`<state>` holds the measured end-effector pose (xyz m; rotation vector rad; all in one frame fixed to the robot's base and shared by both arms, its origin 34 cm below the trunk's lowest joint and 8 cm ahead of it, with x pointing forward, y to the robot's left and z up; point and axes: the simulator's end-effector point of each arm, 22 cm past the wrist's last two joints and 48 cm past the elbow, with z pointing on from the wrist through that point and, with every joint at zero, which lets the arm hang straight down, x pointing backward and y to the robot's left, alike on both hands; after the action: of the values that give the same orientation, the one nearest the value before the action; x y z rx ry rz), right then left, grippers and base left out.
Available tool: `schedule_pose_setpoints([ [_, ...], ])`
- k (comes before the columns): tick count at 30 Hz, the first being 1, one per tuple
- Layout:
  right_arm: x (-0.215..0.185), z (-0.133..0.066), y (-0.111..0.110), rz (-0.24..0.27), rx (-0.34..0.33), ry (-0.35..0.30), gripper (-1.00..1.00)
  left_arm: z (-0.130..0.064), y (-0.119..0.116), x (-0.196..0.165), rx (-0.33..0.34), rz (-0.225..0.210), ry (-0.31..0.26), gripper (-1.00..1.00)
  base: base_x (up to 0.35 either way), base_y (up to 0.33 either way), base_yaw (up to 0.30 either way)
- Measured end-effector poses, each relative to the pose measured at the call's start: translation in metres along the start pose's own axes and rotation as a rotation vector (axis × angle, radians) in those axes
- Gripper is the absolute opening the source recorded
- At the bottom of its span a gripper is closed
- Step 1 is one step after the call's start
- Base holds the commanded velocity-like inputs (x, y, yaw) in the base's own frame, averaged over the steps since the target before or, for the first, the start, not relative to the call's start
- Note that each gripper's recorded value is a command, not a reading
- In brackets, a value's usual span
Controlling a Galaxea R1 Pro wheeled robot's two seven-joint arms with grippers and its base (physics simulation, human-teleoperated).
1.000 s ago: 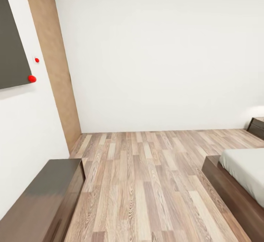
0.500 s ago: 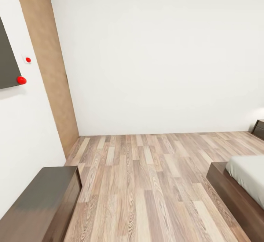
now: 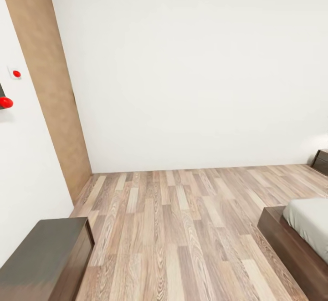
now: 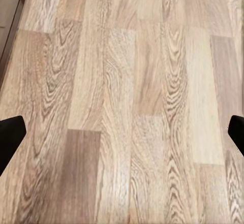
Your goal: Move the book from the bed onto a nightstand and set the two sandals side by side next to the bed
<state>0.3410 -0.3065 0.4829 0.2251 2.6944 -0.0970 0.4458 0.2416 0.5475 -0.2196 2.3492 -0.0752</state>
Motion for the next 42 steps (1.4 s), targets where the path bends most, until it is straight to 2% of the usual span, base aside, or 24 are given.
schedule_pose_setpoints([
  [14,-0.0001,0.0001,-0.0003,0.000,0.000,0.000,1.00,0.0000,0.0001,0.0000,0.000,0.000,0.000,1.00,0.005,0.000,-0.185],
  [31,-0.0001,0.0000,-0.0003,0.000,0.000,0.000,1.00,-0.0001,0.0001,0.0000,0.000,0.000,0.000,1.00,0.225,0.000,-0.014],
  [42,-0.0001,0.0001,-0.0006,0.000,0.001,0.000,1.00,0.0001,0.0000,0.0000,0.000,0.000,0.000,1.00,0.023,0.000,-0.222],
])
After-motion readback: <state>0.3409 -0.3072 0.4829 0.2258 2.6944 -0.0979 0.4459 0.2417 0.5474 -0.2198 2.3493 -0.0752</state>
